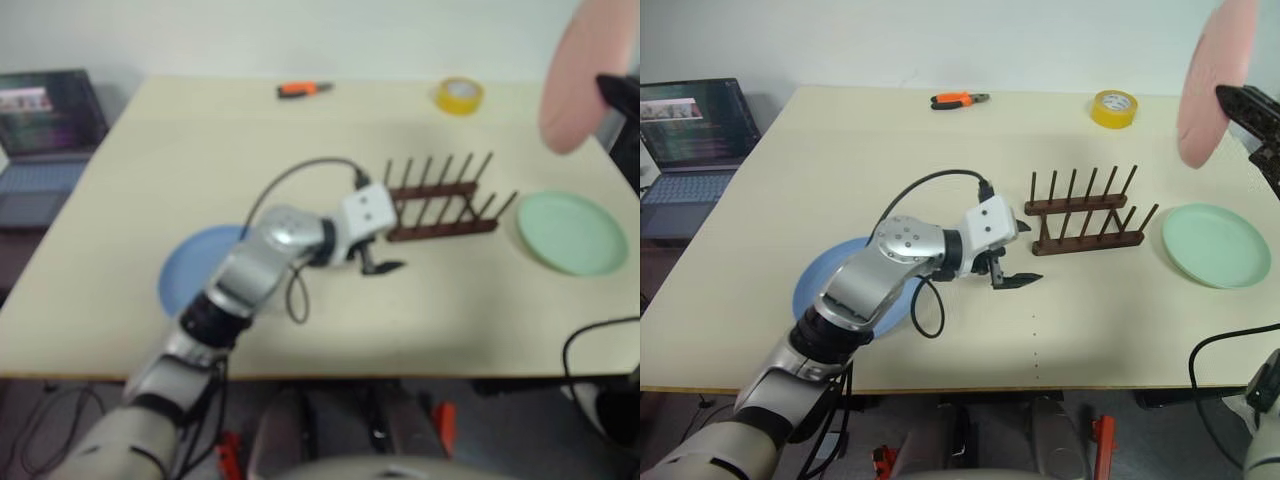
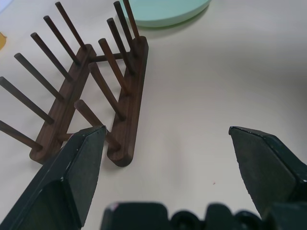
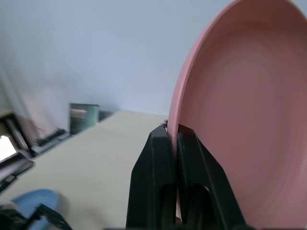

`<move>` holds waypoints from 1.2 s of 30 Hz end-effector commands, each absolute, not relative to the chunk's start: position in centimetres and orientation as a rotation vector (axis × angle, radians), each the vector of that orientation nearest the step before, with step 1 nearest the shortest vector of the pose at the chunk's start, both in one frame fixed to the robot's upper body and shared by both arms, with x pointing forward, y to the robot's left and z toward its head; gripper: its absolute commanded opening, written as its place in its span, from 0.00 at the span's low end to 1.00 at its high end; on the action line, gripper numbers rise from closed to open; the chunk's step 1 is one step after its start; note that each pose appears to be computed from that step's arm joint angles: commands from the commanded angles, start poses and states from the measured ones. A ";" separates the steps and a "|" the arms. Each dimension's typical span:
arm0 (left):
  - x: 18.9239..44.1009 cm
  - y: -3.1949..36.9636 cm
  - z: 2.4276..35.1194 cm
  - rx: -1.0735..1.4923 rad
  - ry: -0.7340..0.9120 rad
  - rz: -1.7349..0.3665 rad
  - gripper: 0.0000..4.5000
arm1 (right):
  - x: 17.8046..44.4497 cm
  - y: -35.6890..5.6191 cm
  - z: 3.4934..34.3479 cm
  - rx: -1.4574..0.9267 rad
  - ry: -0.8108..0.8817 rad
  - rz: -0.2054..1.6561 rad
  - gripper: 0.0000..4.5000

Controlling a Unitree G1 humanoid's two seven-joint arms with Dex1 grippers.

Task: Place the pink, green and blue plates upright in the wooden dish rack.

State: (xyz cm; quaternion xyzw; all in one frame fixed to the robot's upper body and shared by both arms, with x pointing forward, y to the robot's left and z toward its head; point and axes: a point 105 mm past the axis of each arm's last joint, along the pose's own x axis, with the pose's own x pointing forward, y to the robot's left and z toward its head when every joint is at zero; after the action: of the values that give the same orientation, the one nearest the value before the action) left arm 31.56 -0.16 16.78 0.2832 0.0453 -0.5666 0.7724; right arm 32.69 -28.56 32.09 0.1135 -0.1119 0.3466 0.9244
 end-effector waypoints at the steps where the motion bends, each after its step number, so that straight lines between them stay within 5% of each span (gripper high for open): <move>1: 31.6 0.3 18.3 0.623 0.039 -1.195 1.00 | 32.4 -28.2 33.3 0.279 -0.281 0.803 0.01; 13: 31.5 1.8 18.5 0.640 0.070 -1.136 1.00 | 33.1 -27.2 31.2 0.374 -0.200 0.984 0.01; 36: 31.0 2.4 18.4 0.654 0.101 -1.124 1.00 | 34.1 -29.2 28.7 0.415 -0.138 0.960 0.01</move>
State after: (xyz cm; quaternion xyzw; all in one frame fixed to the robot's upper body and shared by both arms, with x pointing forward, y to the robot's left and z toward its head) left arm 31.47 2.57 17.17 0.3001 0.0710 -0.5194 0.7970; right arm 34.65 -28.84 26.80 0.2228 -0.0365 0.4479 0.8651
